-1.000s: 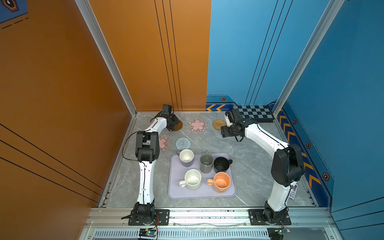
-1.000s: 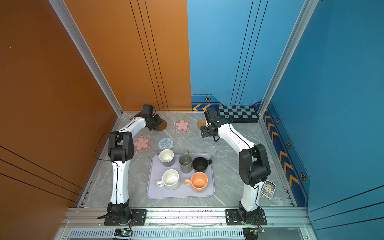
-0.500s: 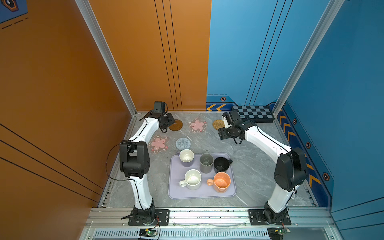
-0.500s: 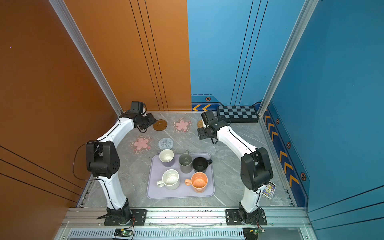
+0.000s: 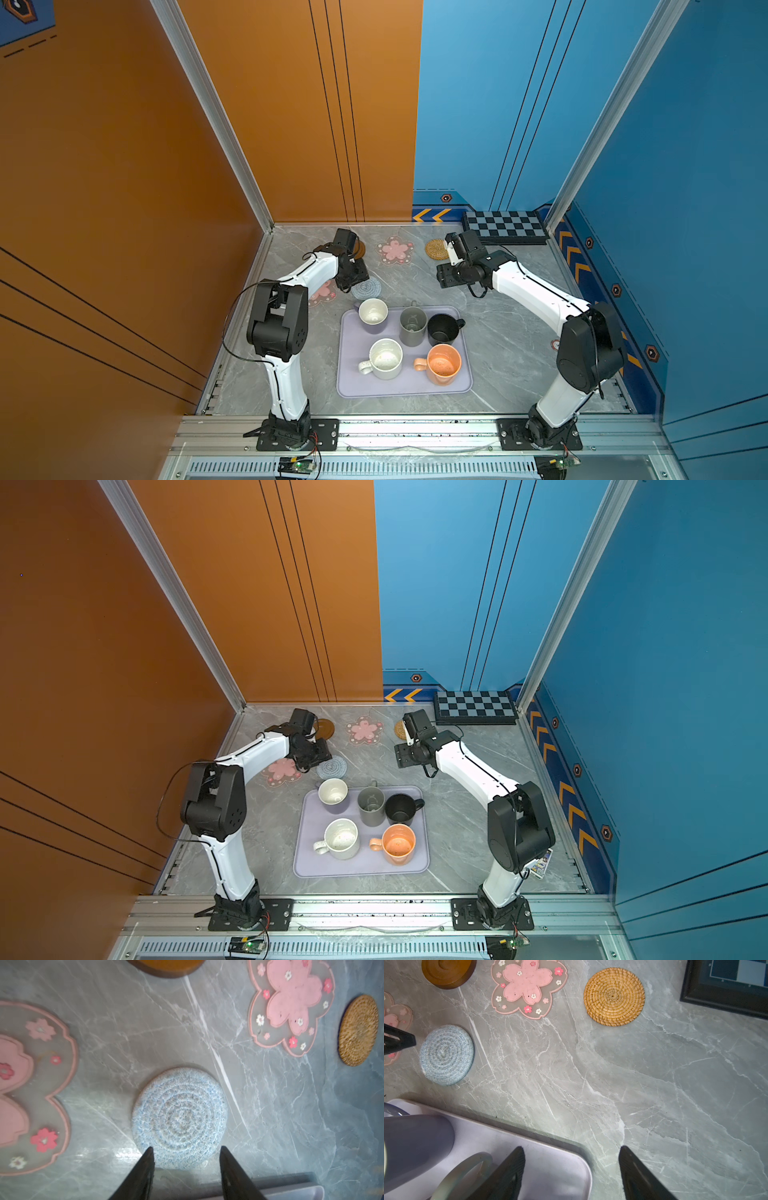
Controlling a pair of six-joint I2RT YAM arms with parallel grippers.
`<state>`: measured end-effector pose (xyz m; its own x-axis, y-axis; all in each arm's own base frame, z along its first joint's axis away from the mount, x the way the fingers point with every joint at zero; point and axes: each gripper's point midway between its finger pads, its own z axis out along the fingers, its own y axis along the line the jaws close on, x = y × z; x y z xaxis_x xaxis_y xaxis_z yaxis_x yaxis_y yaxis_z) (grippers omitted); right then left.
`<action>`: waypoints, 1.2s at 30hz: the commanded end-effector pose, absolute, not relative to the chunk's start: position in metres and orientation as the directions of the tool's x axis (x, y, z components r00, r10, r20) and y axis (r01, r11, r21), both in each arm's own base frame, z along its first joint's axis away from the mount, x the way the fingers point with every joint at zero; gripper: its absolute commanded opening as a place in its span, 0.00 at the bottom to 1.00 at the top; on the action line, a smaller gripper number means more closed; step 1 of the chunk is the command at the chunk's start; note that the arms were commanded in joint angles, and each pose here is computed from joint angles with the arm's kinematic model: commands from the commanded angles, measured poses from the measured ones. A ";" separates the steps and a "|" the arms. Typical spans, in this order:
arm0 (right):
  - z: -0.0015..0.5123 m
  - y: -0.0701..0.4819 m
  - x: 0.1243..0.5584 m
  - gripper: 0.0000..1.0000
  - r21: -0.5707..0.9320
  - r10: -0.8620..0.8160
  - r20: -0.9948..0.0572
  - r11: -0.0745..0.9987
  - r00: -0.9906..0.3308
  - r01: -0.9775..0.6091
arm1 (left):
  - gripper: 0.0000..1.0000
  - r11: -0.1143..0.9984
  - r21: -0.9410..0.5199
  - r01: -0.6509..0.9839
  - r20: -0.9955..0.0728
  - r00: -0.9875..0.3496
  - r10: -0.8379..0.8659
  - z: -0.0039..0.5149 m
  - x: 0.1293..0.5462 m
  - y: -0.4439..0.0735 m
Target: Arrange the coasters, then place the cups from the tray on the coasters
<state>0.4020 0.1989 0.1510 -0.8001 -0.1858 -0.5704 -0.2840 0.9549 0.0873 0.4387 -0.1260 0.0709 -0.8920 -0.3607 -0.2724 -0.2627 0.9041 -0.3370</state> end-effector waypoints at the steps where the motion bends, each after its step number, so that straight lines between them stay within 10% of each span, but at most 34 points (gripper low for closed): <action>1: 0.163 0.209 0.400 0.74 0.128 -0.175 -0.598 0.942 -0.782 -0.309 | 0.51 0.907 -0.306 -0.291 -0.298 -0.875 -0.381 0.081 0.430 -0.112; 36: 0.152 0.274 0.398 0.72 0.166 -0.233 -0.580 0.904 -0.780 -0.393 | 0.48 0.898 -0.319 -0.303 -0.177 -0.912 -0.371 0.026 0.452 -0.135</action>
